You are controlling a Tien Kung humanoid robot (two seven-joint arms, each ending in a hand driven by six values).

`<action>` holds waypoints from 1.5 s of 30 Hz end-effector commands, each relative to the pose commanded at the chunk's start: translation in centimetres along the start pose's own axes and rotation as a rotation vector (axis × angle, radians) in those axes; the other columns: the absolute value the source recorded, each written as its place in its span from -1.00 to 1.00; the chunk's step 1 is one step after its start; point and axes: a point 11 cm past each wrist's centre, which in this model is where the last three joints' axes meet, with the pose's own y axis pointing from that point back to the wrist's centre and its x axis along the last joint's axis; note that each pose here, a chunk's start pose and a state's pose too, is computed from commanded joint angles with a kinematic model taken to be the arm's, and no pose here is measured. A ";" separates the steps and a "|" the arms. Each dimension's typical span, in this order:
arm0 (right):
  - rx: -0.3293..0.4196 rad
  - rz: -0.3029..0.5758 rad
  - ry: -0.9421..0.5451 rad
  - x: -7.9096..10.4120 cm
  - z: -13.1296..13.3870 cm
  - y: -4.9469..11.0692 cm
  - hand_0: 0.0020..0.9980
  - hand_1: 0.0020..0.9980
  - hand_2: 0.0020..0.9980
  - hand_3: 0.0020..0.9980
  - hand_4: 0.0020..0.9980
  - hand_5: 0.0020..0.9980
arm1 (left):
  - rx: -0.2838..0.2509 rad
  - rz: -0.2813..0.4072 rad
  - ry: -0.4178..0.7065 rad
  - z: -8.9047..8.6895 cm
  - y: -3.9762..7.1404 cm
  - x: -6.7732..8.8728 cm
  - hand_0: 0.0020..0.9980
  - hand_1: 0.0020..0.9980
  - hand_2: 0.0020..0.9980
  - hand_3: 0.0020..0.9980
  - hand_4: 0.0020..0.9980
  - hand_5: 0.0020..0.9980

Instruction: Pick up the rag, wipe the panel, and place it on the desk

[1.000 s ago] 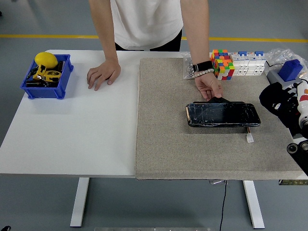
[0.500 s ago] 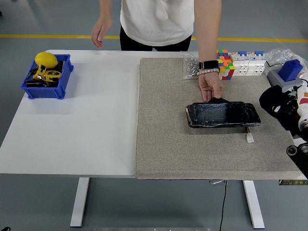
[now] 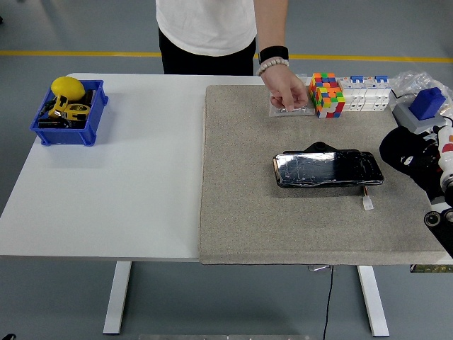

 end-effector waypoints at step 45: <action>0.004 -0.096 0.009 -0.5 -0.6 0.0 0.52 0.38 0.52 0.61 1.00 0.00 | -0.006 -0.004 0.008 0.3 0.0 -0.2 0.38 0.46 0.46 0.21 0.34 0.24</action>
